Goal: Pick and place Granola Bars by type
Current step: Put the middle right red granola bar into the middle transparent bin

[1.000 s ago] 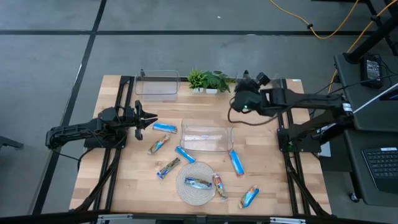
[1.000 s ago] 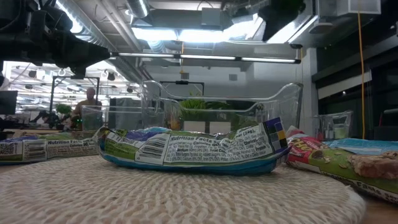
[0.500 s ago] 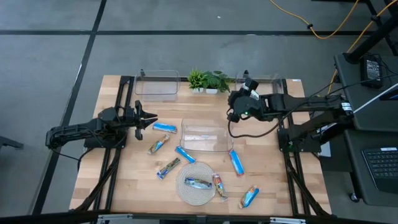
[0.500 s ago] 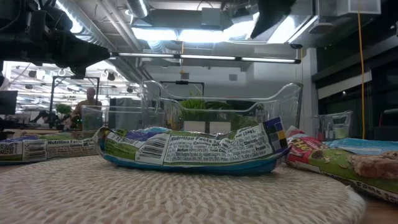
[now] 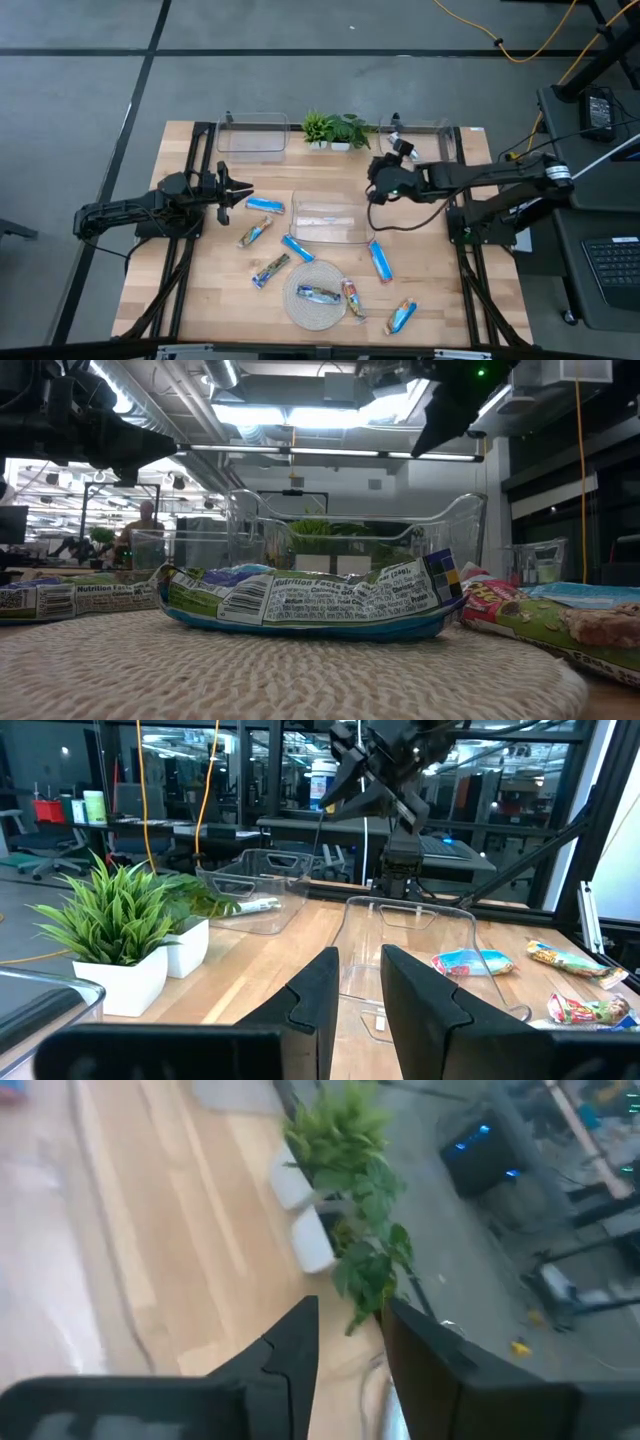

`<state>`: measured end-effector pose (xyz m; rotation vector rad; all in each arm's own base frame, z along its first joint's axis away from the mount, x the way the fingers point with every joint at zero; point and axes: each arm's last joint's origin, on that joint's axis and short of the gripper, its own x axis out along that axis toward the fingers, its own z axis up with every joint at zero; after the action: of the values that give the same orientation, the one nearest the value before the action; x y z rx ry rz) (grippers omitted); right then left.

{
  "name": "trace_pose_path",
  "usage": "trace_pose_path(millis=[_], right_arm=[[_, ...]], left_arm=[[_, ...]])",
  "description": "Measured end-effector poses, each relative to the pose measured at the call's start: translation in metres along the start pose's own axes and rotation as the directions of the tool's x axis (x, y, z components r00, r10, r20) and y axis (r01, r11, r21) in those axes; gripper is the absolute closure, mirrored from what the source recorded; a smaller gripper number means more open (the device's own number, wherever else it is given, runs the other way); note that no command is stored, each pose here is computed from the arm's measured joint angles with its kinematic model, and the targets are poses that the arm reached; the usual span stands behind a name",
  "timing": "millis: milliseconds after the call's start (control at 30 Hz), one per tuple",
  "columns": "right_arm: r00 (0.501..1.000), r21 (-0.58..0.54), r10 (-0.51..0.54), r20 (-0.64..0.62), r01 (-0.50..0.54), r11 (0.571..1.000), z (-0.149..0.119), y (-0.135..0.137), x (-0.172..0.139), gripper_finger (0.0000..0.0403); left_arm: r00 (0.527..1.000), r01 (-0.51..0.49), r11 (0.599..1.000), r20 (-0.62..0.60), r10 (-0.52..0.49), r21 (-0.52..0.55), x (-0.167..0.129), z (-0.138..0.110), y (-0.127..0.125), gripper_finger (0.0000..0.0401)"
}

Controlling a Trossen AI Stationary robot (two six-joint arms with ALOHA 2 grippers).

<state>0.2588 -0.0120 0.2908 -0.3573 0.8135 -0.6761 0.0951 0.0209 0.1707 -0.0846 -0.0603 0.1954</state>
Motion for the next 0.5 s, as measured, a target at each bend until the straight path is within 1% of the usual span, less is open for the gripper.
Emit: trace_pose_path(millis=[133, 200, 267, 367, 500], right_arm=[[0.989, 0.057, 0.106, 0.104, -0.113, 0.992, -0.004, -0.005, -0.008, 0.0286], [0.969, 0.070, 0.177, 0.170, -0.191, 0.979, -0.004, -0.006, -0.013, 0.0286], [0.952, 0.078, 0.219, 0.214, -0.240, 0.968, -0.007, -0.007, -0.016, 0.0286], [0.941, 0.081, 0.244, 0.235, -0.269, 0.960, -0.011, -0.007, -0.017, 0.0286], [0.941, 0.075, 0.259, 0.219, -0.281, 0.957, -0.015, -0.006, -0.016, 0.0286]], left_arm=[[1.000, 0.000, 1.000, 0.000, 0.000, 0.000, 0.000, 0.000, 0.000, 0.0329], [1.000, 0.000, 1.000, 0.000, 0.000, 0.000, 0.000, 0.000, 0.000, 0.0329], [1.000, 0.000, 1.000, 0.000, 0.000, 0.000, 0.000, 0.000, 0.000, 0.0329], [1.000, 0.000, 1.000, 0.000, 0.000, 0.000, 0.000, 0.000, 0.000, 0.0329], [1.000, 0.000, 1.000, 0.000, 0.000, 0.000, 0.000, 0.000, 0.000, 0.0329]])
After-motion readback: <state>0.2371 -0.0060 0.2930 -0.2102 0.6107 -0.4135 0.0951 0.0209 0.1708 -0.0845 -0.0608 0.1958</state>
